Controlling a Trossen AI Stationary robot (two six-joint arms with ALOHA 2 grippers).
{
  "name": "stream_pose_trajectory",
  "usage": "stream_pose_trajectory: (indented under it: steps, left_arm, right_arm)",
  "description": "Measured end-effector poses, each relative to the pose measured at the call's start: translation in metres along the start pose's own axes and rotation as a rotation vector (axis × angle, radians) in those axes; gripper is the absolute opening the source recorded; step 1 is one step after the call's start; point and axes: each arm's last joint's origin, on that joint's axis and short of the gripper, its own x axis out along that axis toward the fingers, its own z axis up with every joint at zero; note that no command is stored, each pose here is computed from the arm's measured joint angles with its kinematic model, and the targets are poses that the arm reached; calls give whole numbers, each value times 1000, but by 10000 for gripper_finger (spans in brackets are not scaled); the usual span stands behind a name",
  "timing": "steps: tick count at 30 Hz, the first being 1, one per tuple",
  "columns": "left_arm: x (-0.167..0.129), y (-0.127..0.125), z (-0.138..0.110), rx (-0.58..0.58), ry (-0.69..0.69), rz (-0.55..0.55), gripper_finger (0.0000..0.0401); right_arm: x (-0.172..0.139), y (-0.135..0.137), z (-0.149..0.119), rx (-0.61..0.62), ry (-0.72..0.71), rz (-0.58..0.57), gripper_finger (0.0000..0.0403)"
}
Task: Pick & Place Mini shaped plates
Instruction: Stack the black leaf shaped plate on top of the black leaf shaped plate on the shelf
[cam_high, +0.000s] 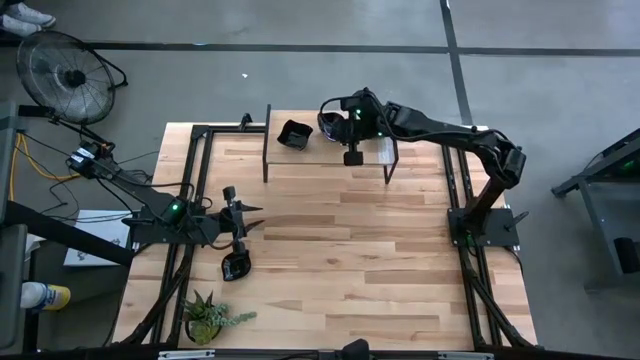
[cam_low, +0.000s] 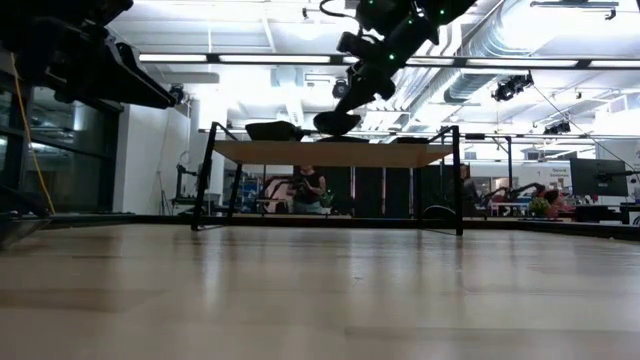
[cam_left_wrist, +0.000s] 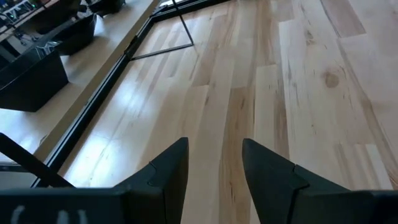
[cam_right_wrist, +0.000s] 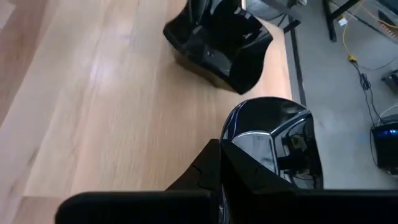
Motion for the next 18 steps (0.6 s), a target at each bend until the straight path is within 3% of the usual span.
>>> stream_pose_trajectory:
  steps: [18]
  left_arm:
    - [0,0,0,-1,0,-4,147]
  right_arm:
    - [10,4,-7,-3,65,32,0]
